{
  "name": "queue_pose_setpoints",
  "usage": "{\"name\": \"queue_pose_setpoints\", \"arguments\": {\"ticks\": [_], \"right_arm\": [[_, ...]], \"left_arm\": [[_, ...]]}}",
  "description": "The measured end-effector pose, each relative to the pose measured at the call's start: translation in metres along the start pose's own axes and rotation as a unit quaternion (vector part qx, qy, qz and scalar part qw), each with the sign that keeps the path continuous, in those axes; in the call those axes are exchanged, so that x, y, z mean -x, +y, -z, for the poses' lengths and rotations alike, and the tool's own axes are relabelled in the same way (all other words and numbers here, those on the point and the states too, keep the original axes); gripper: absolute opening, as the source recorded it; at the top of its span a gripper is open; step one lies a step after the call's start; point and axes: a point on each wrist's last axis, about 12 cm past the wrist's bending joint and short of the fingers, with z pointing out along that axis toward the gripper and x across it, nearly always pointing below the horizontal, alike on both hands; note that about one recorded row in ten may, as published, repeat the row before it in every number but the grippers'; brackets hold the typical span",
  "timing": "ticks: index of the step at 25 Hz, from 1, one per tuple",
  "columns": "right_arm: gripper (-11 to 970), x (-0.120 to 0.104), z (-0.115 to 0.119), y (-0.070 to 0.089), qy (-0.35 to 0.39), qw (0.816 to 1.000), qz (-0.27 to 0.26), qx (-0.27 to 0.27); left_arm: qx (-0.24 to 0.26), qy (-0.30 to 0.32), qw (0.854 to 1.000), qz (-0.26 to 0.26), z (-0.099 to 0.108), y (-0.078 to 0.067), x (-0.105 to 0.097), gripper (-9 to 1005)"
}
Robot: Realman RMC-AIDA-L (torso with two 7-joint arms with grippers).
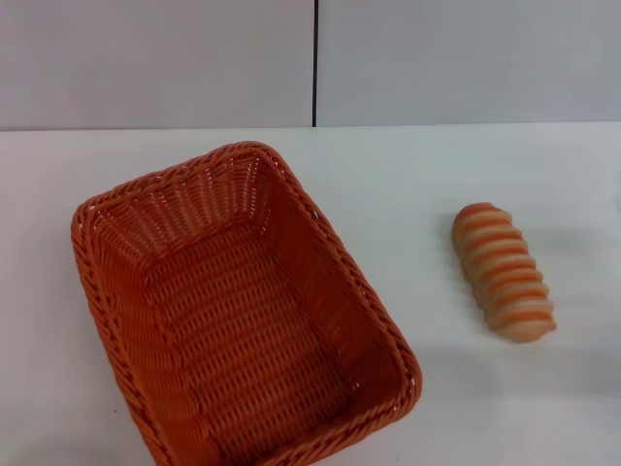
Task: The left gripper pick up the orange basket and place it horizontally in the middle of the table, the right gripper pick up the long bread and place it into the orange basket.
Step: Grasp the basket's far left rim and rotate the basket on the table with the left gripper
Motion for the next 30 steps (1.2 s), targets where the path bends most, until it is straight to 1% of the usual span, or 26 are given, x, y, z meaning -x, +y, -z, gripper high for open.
{"name": "queue_pose_setpoints", "arguments": {"ticks": [2,3,5,8,11,13,16,17,21,23,25,27,29,30], "right_arm": [[638,0.000,0.000,0.000,0.000,1.000,0.001,0.000],[638,0.000,0.000,-0.001,0.001,1.000,0.001,-0.001],[638,-0.001,0.000,-0.002,0.005,1.000,0.002,-0.003],[638,-0.002,-0.003,-0.003,0.012,1.000,0.004,-0.005],[638,-0.002,-0.007,-0.003,0.013,1.000,0.005,-0.002],[638,-0.001,-0.010,-0.002,0.011,1.000,0.006,0.000],[638,-0.001,-0.012,-0.002,0.011,1.000,0.007,0.003],[638,-0.001,-0.013,-0.002,0.010,1.000,0.007,0.003],[638,-0.001,-0.013,-0.001,0.010,1.000,0.007,0.004],[638,-0.001,-0.013,-0.001,0.010,1.000,0.007,0.004],[638,-0.001,-0.013,-0.001,0.010,1.000,0.007,0.003],[638,-0.002,-0.012,0.000,0.010,1.000,0.005,0.003],[638,-0.002,-0.011,0.000,0.009,1.000,0.003,0.001],[638,-0.002,-0.011,0.000,0.009,1.000,0.003,-0.001]], "left_arm": [[-0.016,0.002,1.000,-0.006,0.000,0.001,0.001,832],[-0.038,0.005,0.999,-0.006,-0.001,0.005,0.004,832],[-0.056,0.008,0.998,-0.002,-0.003,0.011,0.007,831],[-0.100,0.024,0.995,0.012,-0.011,0.029,0.020,831],[-0.136,0.044,0.990,0.018,-0.021,0.043,0.034,831],[-0.156,0.059,0.986,0.025,-0.028,0.050,0.044,831],[-0.192,0.106,0.975,0.032,-0.043,0.061,0.064,831],[-0.197,0.113,0.973,0.031,-0.045,0.062,0.068,831],[-0.218,0.138,0.966,0.012,-0.060,0.068,0.094,831],[-0.226,0.163,0.960,0.002,-0.072,0.070,0.110,831],[-0.229,0.180,0.956,-0.012,-0.080,0.070,0.120,831],[-0.233,0.192,0.953,-0.031,-0.089,0.068,0.130,831],[-0.246,0.210,0.945,-0.056,-0.103,0.061,0.145,830],[-0.251,0.216,0.942,-0.063,-0.108,0.058,0.149,830]]}}
